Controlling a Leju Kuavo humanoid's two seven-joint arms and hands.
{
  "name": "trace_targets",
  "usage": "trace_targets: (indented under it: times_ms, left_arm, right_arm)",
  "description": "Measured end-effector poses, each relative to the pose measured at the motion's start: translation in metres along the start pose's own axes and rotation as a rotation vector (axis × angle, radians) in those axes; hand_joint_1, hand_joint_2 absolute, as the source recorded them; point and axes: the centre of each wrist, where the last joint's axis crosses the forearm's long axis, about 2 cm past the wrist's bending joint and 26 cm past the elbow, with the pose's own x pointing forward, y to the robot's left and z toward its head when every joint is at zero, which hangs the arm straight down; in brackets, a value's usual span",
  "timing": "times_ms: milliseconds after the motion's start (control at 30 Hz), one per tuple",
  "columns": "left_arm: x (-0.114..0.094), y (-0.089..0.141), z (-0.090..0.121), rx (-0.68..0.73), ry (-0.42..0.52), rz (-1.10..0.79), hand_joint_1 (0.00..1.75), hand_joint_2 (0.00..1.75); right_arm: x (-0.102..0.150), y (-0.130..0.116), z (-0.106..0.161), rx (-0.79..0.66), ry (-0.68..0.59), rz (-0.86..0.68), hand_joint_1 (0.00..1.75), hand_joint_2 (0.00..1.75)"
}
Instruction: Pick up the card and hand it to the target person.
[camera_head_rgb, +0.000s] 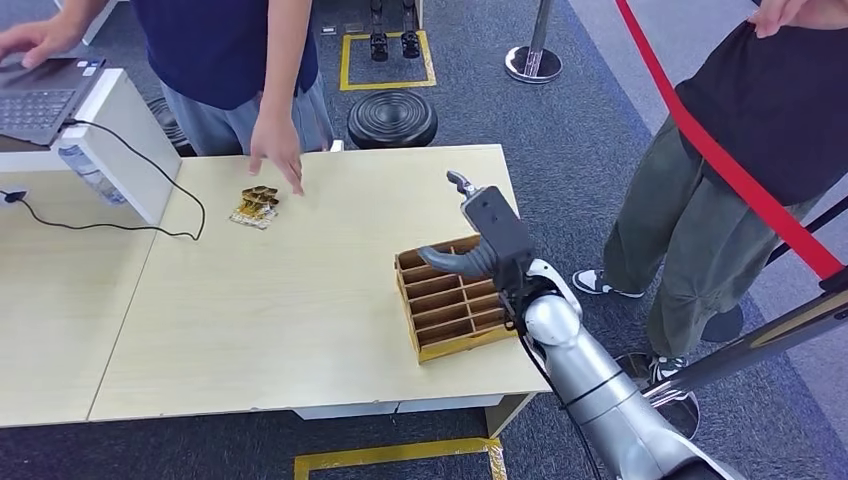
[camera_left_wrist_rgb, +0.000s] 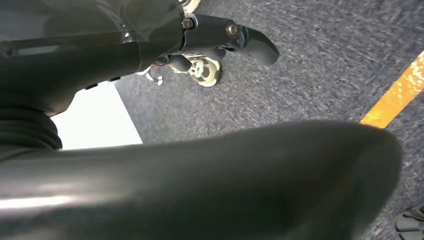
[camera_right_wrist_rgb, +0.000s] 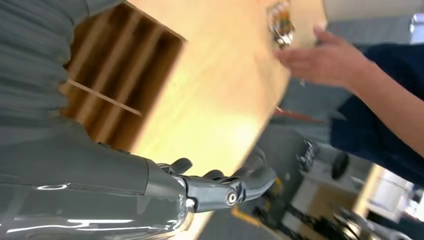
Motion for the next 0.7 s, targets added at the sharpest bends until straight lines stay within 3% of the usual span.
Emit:
trace_targets:
  times_ms: [400,700]
  left_arm:
    - [-0.003,0.004,-0.001,0.019,-0.005,0.015,0.00,0.00]
    - [-0.005,0.006,-0.002,0.011,0.008,-0.001,0.00,0.00]
  right_arm:
    - [-0.017,-0.025,0.037,-0.005,0.065,-0.080,0.00,1.75]
    - [-0.022,-0.017,0.040,0.004,0.082,-0.088,0.00,1.75]
